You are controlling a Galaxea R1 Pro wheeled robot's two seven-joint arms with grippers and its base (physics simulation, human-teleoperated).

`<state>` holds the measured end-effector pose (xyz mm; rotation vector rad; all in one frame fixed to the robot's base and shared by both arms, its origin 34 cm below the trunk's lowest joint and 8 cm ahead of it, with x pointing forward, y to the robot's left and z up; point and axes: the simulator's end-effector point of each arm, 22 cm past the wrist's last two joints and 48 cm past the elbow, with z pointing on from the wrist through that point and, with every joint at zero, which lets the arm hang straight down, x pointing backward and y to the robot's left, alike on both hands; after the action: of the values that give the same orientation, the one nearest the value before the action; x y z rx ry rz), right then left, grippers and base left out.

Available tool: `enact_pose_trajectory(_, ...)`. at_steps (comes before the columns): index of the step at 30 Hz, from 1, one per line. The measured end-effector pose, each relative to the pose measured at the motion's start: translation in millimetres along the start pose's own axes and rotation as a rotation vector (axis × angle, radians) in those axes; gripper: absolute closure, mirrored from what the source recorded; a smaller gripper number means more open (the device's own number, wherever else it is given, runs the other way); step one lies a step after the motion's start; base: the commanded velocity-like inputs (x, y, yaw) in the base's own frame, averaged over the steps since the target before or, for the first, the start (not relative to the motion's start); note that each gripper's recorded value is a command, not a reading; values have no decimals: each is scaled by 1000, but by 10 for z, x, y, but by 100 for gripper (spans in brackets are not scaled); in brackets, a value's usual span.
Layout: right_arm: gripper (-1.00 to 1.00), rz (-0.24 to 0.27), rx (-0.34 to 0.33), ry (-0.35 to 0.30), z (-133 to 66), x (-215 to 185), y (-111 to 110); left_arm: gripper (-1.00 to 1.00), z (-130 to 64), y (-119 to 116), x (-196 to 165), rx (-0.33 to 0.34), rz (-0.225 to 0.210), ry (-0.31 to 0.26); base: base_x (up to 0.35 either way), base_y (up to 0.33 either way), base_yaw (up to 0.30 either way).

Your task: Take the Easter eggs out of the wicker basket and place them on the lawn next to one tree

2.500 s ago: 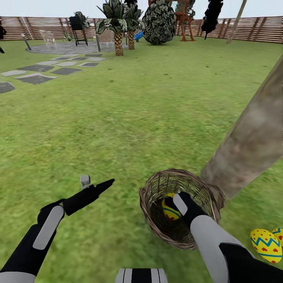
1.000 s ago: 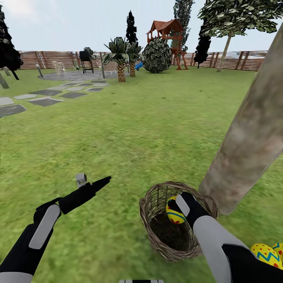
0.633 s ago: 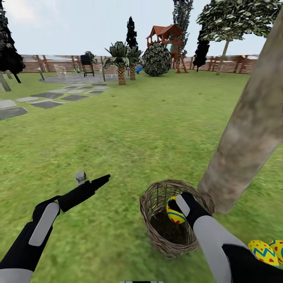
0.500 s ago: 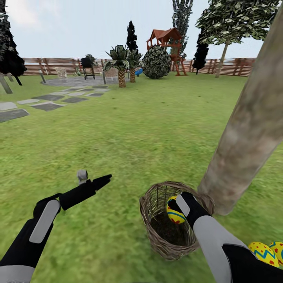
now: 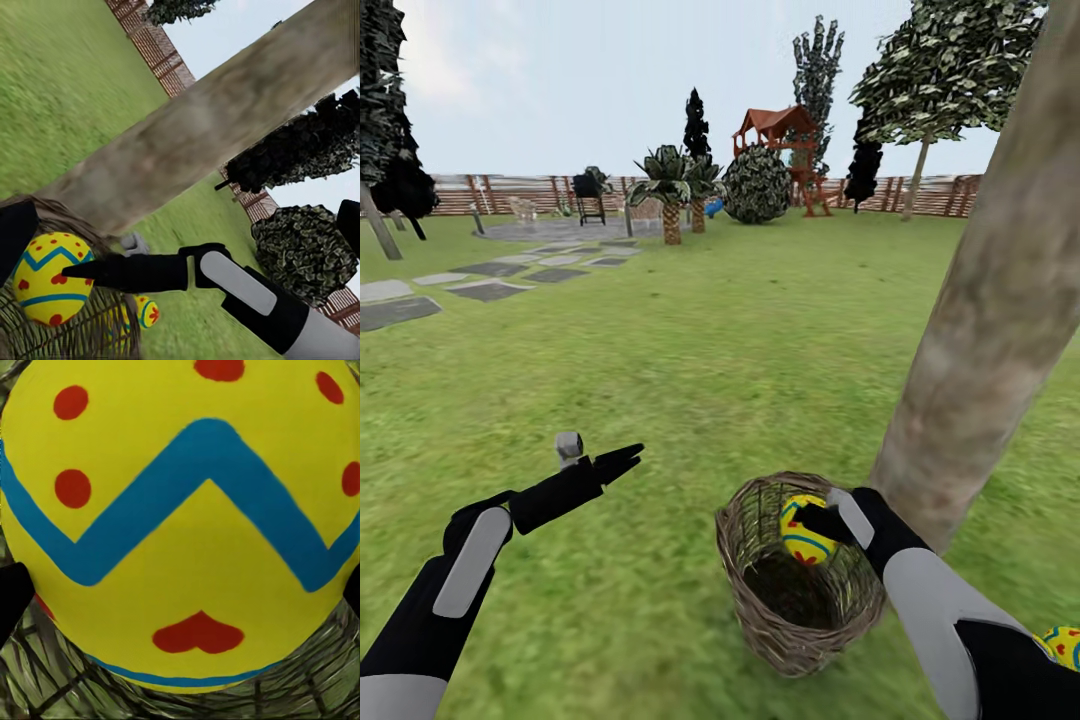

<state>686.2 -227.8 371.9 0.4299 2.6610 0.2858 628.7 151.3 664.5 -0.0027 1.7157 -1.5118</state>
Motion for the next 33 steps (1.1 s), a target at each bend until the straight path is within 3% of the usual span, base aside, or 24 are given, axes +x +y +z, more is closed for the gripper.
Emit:
enact_pose_trajectory(9,100,6,-112,-37,-216,-178,180,-100,-11,-188,-69,15,27,-8,-311,0,0)
enact_pose_trajectory(10,100,10,-149,-44,-257,-228,185,-100,-6,-205,-87,15,27,-8,-32,0,0)
enact_pose_trajectory(12,100,17,-317,-58,-398,-307,254,-100,4,-239,-121,16,27,-8,-10,0,0)
enact_pose_trajectory(15,100,19,-473,-72,-622,-408,322,-100,19,-278,-169,13,29,-7,-2,0,0)
enact_pose_trajectory(18,100,21,-561,-83,-802,-490,357,-100,33,-316,-217,10,29,-7,0,0,0)
enact_pose_trajectory(24,100,28,-590,-87,-954,-591,389,-100,63,-404,-314,8,29,-6,0,0,-12)
enact_pose_trajectory(33,100,31,-599,-86,-1121,-670,462,-100,88,-597,-489,20,40,-17,0,0,-198)
